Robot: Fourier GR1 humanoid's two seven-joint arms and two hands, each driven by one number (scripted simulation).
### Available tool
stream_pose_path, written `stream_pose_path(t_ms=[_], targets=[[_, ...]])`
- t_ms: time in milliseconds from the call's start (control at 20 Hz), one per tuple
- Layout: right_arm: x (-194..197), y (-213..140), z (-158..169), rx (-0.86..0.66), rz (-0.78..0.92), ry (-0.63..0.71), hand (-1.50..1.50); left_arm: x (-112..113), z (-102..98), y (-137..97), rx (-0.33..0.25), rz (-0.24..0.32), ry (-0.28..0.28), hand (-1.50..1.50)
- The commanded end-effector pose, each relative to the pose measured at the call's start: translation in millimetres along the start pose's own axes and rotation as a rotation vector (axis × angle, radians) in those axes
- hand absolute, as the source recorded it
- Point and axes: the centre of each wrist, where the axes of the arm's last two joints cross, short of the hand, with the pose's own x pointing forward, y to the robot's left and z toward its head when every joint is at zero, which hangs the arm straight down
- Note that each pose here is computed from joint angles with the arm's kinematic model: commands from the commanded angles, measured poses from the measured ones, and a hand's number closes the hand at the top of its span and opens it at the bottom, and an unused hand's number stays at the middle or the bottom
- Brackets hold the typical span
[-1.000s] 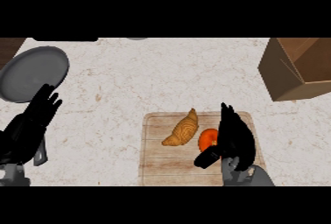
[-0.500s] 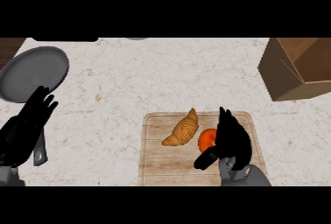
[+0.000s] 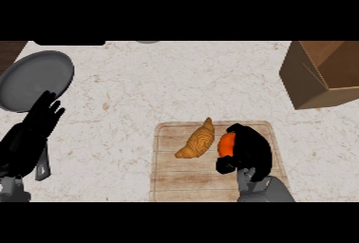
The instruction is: Pick the squash from the cutting board and place it in the cardboard box
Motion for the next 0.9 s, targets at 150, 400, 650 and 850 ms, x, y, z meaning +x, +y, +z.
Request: stream_pose_path(t_ms=[150,400,650,850], targets=[[17,-3,-14,-0.048,0.031,0.115,1.5,11,-6,3,0.006,-0.004,-0.012,0.0],[34,-7,-36,-0.044,0.055,0.087,1.5,2,-1,-4,-0.019,-0.008,-0.014,0.0],[57,-73,-101,-0.035,0.079,-0.013,1.5,9,-13,-24,-0.069,0.002,-0.038,0.0],[73,-80,-130,-0.066,0.123,-0.026,1.5,12,-10,-21,-0.047,-0.015,-0.035,0.0]])
